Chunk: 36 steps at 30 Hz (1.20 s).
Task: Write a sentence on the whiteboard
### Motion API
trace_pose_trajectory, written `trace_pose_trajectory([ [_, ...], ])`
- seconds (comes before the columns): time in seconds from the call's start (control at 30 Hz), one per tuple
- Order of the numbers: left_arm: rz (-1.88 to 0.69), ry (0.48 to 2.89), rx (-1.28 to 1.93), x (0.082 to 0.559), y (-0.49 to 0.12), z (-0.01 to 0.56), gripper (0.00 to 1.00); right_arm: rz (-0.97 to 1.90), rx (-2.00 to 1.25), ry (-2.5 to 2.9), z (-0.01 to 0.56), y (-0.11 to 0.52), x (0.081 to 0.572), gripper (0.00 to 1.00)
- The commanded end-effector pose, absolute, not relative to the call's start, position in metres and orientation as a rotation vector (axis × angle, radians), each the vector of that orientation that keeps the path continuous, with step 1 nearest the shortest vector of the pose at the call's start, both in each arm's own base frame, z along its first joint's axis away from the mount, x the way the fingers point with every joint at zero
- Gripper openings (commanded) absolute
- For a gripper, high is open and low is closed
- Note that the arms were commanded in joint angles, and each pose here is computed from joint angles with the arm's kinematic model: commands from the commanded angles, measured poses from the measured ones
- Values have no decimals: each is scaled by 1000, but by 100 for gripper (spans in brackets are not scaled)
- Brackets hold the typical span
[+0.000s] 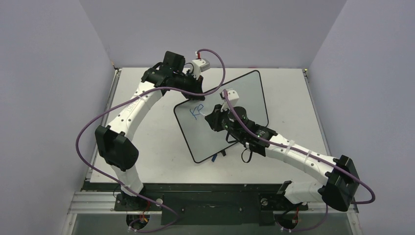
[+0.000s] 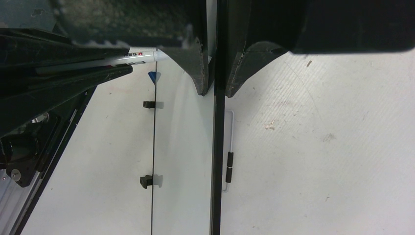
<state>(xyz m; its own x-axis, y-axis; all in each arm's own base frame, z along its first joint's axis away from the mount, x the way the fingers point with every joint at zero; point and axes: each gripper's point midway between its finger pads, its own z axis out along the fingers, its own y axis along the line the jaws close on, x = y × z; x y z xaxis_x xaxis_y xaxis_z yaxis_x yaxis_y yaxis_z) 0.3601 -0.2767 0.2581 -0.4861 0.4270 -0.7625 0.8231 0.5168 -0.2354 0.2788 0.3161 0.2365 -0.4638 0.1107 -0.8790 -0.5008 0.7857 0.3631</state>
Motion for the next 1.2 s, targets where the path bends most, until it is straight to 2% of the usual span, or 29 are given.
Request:
trace_pose_trajectory([
  [0.0,-674,2079,1062,356,-270,268,0,618,-245,1972,218,293,285,0],
  [0.27,-679,2060,1049,355,-270,274,0,565,-222,1952,228,275,287,0],
  [0.6,-642,2053,1017,359,-267,278,0,749,-165,1773,310,276,281,0],
  [1.17,-605,2050,1010,359,-265,279,0,788,-188,1836,289,294,288,0],
])
